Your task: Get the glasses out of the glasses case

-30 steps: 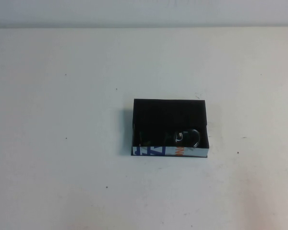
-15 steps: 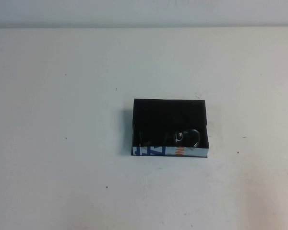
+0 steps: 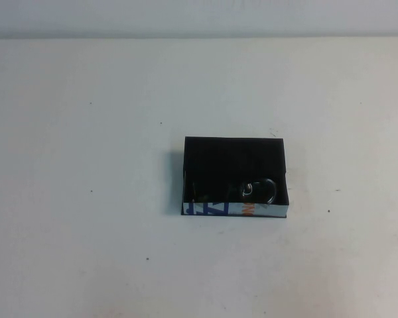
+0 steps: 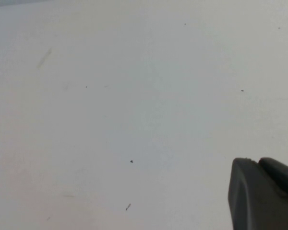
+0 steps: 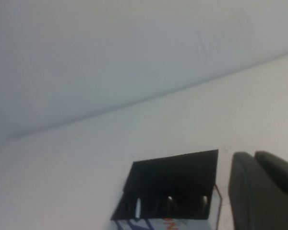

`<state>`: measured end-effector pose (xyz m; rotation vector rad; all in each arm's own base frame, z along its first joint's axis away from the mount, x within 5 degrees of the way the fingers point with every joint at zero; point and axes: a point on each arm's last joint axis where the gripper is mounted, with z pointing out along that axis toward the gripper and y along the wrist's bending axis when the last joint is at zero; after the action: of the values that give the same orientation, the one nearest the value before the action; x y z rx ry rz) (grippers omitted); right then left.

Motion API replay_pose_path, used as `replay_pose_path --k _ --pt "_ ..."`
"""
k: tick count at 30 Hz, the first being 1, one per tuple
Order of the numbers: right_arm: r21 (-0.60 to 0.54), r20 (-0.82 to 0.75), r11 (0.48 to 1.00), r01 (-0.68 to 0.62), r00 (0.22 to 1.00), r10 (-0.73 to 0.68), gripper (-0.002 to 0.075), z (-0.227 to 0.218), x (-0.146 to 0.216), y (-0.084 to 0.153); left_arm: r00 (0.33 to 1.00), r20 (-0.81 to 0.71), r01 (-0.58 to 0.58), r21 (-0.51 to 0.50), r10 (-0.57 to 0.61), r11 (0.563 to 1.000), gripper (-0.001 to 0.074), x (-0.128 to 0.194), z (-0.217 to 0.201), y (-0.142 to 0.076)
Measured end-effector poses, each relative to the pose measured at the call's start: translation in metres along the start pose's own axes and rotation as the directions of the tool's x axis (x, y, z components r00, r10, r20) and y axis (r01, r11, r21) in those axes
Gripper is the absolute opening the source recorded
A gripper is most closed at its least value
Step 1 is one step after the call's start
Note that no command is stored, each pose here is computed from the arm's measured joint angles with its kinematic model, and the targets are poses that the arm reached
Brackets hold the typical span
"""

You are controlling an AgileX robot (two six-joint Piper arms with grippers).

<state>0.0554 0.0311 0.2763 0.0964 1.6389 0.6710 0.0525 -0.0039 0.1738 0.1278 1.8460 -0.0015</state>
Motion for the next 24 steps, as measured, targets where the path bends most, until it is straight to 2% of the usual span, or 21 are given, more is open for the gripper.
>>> replay_pose_path --k 4,6,9,11,16,19,23,24 --pt "-0.039 -0.171 0.969 0.246 0.953 -0.249 -0.0017 0.025 -0.043 0.021 1.0 0.0 0.0 0.0 0.0 1.0 -0.0004 0.0 0.0 0.0" --pt "-0.084 -0.281 0.946 0.312 0.904 -0.323 -0.0017 0.048 -0.059 0.026 1.0 0.0 0.0 0.0 0.0 1.0 -0.0004 0.0 0.0 0.0" --pt "-0.207 -0.401 0.891 0.404 0.796 -0.454 -0.0017 0.083 -0.084 0.034 1.0 0.0 0.0 0.0 0.0 1.0 -0.0004 0.0 0.0 0.0" --pt "-0.318 -0.472 0.853 0.413 0.712 -0.52 -0.0017 0.109 -0.097 0.038 1.0 0.0 0.0 0.0 0.0 1.0 -0.0004 0.0 0.0 0.0" --pt "-0.536 -0.535 0.759 0.369 0.547 -0.644 -0.0017 0.171 -0.119 0.045 1.0 0.0 0.0 0.0 0.0 1.0 -0.0005 0.0 0.0 0.0" --pt "-0.643 -0.523 0.662 0.386 0.411 -0.747 -0.0017 0.21 -0.116 0.054 1.0 0.0 0.0 0.0 0.0 1.0 -0.0004 0.0 0.0 0.0" --pt "-0.733 -0.511 0.515 0.445 0.139 -0.848 -0.0017 0.265 -0.086 0.061 1.0 0.0 0.0 0.0 0.0 1.0 -0.0004 0.0 0.0 0.0" --pt "-0.747 -0.513 0.494 0.444 0.086 -0.854 -0.0017 0.278 -0.074 0.061 1.0 0.0 0.0 0.0 0.0 1.0 -0.0004 0.0 0.0 0.0"
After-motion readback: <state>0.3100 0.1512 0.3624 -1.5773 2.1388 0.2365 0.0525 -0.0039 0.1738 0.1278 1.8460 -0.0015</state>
